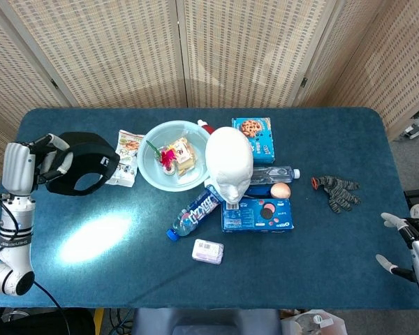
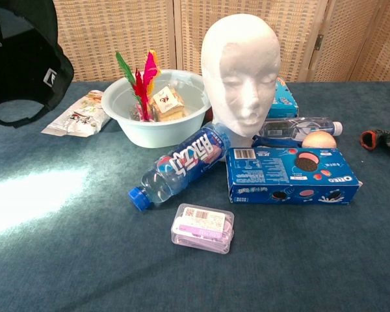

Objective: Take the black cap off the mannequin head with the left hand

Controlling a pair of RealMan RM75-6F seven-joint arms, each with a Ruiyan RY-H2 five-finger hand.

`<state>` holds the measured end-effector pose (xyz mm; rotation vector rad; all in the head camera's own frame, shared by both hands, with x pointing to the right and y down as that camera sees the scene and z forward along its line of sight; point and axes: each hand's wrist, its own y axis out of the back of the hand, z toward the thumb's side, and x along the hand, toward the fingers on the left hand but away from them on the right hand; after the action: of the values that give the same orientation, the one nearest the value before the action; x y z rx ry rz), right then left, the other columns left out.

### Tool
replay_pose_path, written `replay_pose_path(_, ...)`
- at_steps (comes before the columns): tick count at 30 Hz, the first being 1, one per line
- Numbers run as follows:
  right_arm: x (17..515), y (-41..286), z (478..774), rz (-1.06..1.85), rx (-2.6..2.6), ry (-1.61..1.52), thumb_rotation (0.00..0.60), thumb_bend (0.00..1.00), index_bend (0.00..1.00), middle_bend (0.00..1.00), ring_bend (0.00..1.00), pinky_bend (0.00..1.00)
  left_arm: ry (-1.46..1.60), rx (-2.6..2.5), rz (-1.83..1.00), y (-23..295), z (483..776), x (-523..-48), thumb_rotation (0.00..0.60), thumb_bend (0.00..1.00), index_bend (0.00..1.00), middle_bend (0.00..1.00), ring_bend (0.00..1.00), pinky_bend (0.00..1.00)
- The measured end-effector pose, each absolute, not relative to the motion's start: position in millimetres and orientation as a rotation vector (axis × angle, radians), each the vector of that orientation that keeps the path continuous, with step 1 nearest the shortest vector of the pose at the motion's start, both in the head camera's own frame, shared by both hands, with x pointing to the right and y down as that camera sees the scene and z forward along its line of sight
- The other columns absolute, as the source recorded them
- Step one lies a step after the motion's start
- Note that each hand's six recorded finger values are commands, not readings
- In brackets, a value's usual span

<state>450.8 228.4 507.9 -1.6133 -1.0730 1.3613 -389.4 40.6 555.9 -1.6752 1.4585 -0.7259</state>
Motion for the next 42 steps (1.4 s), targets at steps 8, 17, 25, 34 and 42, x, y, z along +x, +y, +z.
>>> replay_pose_path(8,451.1,230.1,507.0,1.371,-1.607,-1.073,0.6,0.02,0.25,0.36,0.27,0.27,1.333,-1.739,-0.755,68.2,587.6,-374.1,0.6,0.43,0.69,1.0,1.0,1.0)
replay_pose_path(17,451.8,231.8,506.2,1.378,-1.602,-1.077,0.6,0.02,0.25,0.36,0.27,0.27,1.196,-1.78,-0.795,93.0,624.5,-357.5,0.6,0.43,0.69,1.0,1.0,1.0)
replay_pose_path(25,454.0,232.7,505.9,1.384,-1.599,-1.082,0.6,0.01,0.25,0.36,0.27,0.27,0.92,-1.808,-0.855,129.4,659.5,-340.9,0.6,0.43,0.69,1.0,1.0,1.0)
replay_pose_path(34,453.6,232.7,506.6,1.381,-1.602,-1.082,0.6,0.02,0.25,0.36,0.27,0.27,0.743,-1.847,-0.99,153.6,680.3,-338.9,0.6,0.24,0.42,0.99,1.0,1.0)
replay_pose_path(42,453.3,232.1,507.1,1.381,-1.602,-1.083,0.6,0.02,0.25,0.36,0.27,0.27,0.639,-1.867,-1.186,170.0,679.8,-339.3,0.6,0.06,0.11,0.89,0.93,1.0)
